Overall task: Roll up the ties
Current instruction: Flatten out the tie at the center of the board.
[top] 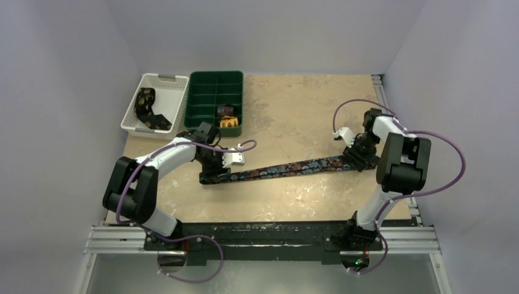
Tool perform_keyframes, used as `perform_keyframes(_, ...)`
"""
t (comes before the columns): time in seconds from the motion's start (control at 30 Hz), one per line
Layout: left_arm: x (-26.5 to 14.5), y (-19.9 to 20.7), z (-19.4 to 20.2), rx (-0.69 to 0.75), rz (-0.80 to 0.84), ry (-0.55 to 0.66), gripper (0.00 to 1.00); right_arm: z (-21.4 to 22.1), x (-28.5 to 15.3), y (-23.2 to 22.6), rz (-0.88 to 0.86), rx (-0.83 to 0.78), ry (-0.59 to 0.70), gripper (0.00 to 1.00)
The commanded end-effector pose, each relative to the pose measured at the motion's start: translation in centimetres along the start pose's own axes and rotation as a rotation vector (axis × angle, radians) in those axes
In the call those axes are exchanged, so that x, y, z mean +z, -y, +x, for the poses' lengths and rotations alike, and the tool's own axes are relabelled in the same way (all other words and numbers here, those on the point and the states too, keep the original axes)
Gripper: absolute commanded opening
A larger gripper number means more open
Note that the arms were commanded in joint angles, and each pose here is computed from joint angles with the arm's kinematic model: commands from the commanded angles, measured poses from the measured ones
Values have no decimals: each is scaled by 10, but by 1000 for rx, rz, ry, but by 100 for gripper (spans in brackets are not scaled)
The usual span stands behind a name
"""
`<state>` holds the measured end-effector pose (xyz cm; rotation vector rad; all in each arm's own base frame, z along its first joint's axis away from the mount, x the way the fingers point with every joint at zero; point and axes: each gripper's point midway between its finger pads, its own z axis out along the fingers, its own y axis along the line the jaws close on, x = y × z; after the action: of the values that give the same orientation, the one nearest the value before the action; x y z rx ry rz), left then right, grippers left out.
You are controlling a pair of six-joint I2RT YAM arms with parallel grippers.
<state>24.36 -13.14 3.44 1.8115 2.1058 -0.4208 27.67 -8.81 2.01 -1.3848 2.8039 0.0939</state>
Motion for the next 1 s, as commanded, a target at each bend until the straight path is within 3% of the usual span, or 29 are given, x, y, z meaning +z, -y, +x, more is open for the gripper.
perform_keyframes(0.0,-3,-13,-6,22,-33,-11,45,-18,-17,8,-15,12,109,45)
perform_keyframes(0.2,-7,-8,0,20,-38,-28,26,-27,-51,24,-82,154,228,45)
perform_keyframes(0.3,-6,-5,1,9,-35,-27,23,-26,-45,28,-120,236,223,40)
perform_keyframes(0.6,-7,-2,4,-16,-37,-31,18,-24,-11,33,-216,450,171,39)
perform_keyframes(0.77,-8,1,11,-9,-46,-53,4,-8,6,45,-169,493,105,45)
perform_keyframes(0.97,-9,2,25,-3,-64,-65,0,8,9,49,-159,505,71,53)
